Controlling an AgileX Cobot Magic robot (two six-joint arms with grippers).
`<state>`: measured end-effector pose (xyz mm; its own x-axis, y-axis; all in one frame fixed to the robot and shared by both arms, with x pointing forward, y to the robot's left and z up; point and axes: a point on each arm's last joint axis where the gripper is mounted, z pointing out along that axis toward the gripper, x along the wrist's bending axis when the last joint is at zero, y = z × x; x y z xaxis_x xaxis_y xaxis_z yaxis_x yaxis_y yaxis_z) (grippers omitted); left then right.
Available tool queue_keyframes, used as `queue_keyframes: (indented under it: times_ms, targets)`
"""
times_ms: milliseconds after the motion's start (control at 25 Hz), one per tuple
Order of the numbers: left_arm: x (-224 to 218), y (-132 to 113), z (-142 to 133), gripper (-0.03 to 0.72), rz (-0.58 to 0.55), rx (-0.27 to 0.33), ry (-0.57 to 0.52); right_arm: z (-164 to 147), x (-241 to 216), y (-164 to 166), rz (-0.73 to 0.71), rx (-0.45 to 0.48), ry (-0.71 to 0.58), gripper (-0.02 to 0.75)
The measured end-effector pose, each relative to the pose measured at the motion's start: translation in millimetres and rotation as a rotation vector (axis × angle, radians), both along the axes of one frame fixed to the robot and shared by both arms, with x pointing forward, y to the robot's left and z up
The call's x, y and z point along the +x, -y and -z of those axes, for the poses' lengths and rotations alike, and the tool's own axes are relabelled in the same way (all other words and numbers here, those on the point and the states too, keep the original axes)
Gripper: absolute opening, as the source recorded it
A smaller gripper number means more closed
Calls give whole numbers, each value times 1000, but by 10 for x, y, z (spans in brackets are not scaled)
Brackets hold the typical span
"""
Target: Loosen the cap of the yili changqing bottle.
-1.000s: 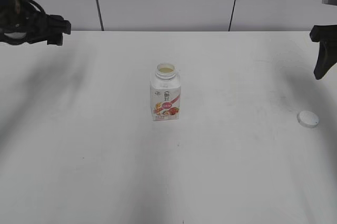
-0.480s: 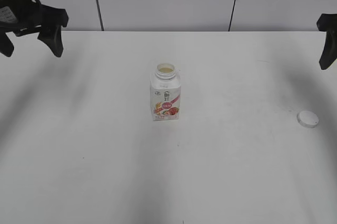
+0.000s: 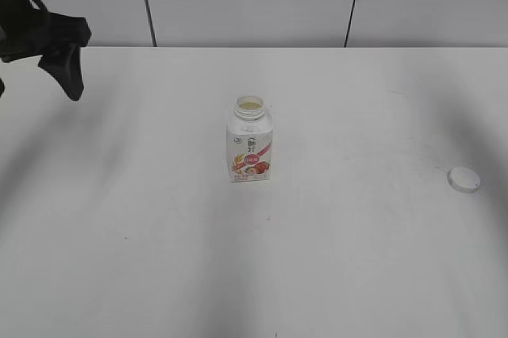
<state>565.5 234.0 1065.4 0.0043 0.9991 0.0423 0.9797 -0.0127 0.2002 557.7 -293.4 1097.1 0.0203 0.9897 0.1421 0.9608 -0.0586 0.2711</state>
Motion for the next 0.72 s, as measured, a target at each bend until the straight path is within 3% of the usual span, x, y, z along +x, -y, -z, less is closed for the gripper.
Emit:
queue_keyframes:
  times_ms: [280,720]
  targets:
    - [-712,-173,-158,593,10,6,29,-242,-630,-14,0,-2,80,481]
    - [-2009,-484,-411,592,12,-40,298,-177,-1773,-40,-2,-6,192,481]
